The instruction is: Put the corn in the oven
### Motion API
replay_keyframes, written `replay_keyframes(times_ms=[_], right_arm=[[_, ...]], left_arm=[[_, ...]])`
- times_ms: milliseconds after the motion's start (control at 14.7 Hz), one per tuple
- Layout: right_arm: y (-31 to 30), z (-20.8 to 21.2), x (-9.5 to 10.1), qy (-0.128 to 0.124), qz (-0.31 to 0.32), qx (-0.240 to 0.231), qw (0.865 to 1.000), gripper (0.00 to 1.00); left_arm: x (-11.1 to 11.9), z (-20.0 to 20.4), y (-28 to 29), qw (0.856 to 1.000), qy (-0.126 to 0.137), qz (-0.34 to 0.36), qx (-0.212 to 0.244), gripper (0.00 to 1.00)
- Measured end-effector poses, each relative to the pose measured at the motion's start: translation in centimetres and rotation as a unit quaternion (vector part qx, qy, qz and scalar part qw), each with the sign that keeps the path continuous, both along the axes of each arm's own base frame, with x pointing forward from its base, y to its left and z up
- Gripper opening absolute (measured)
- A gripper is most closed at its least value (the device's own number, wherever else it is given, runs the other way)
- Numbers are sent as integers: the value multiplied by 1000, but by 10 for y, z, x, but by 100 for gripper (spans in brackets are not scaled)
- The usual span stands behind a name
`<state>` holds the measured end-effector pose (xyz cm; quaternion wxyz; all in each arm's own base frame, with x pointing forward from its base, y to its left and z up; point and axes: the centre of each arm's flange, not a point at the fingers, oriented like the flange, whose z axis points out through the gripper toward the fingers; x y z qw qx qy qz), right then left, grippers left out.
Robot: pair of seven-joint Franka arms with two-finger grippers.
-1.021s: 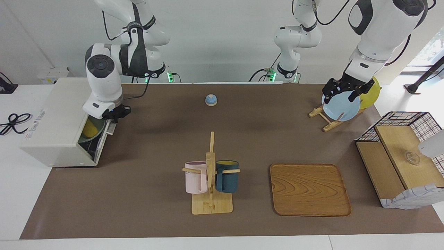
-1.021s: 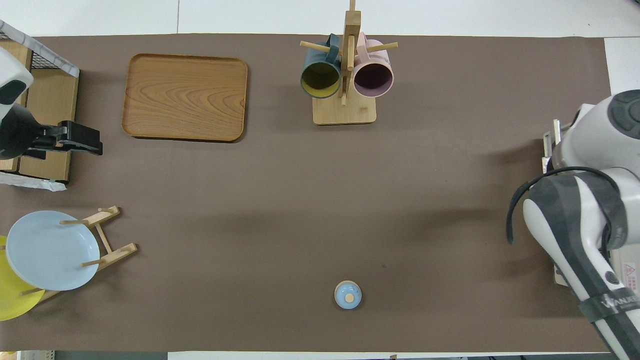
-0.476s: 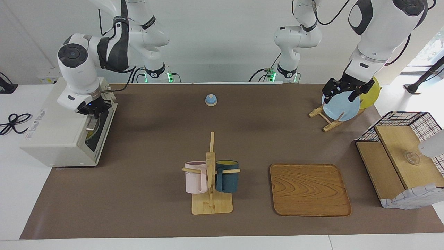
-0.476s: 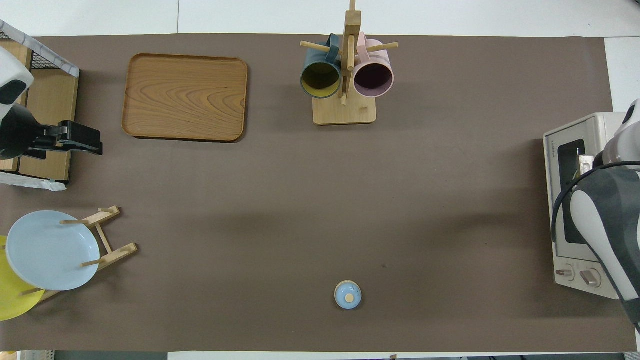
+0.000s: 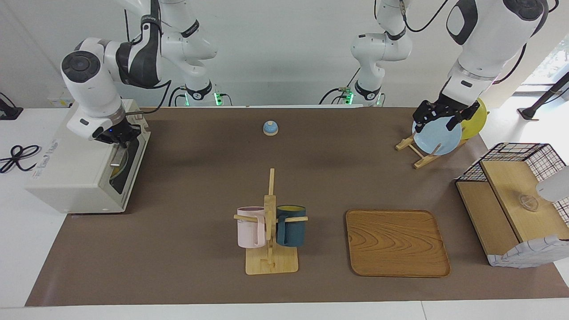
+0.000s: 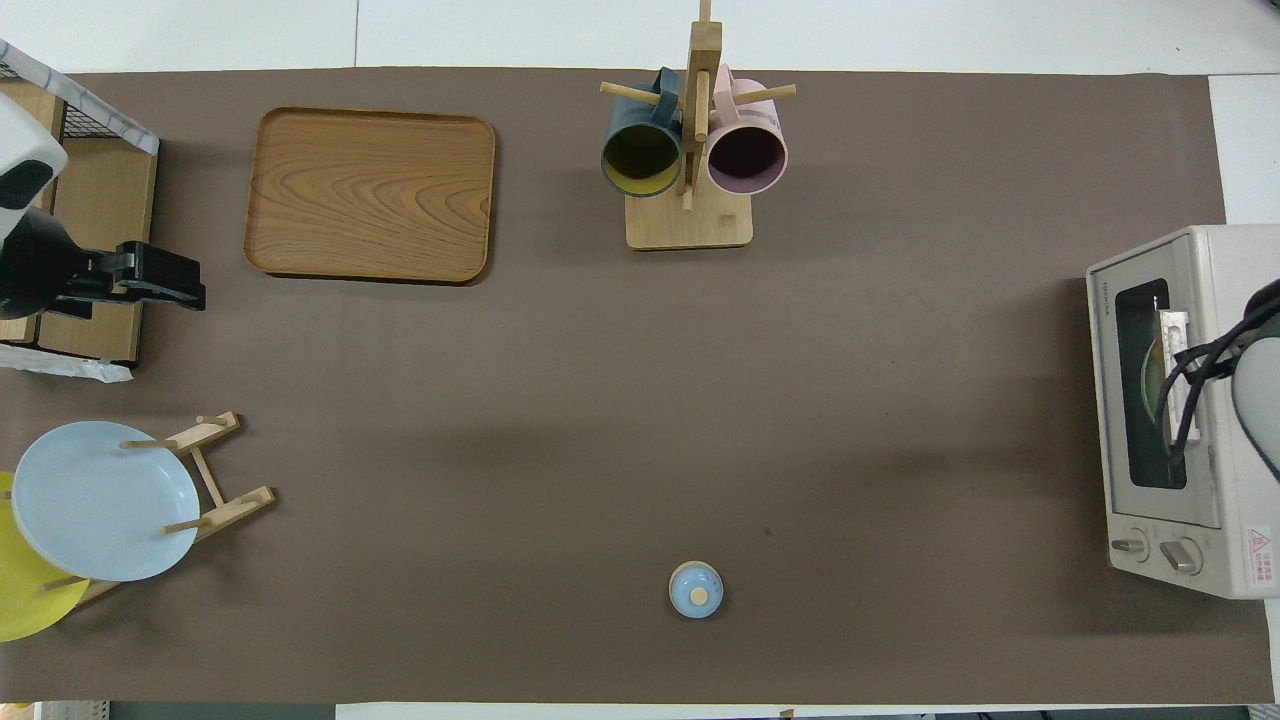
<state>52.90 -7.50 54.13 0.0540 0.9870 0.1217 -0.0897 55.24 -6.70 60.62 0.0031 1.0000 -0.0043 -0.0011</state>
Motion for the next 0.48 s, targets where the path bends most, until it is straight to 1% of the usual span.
replay_keyframes(times_ms=[68,136,272,340,408,476], right_arm=[[3,13,-2,-3,-3,13,1000,17],[7,24,-3,-5,-2,20,1000,17],[15,34,-6,2,2,24,1000,31],[18,36,-7,8,3,26,1000,31],[19,38,-8,11,3,28,1000,36],[20,40,-8,10,3,32,999,45]], left_arm=[[0,0,0,1000,0,0,0,100],[0,0,0,1000,0,0,0,100],[0,0,0,1000,0,0,0,100],[0,0,0,1000,0,0,0,100],[0,0,0,1000,0,0,0,100],[0,0,0,1000,0,0,0,100]])
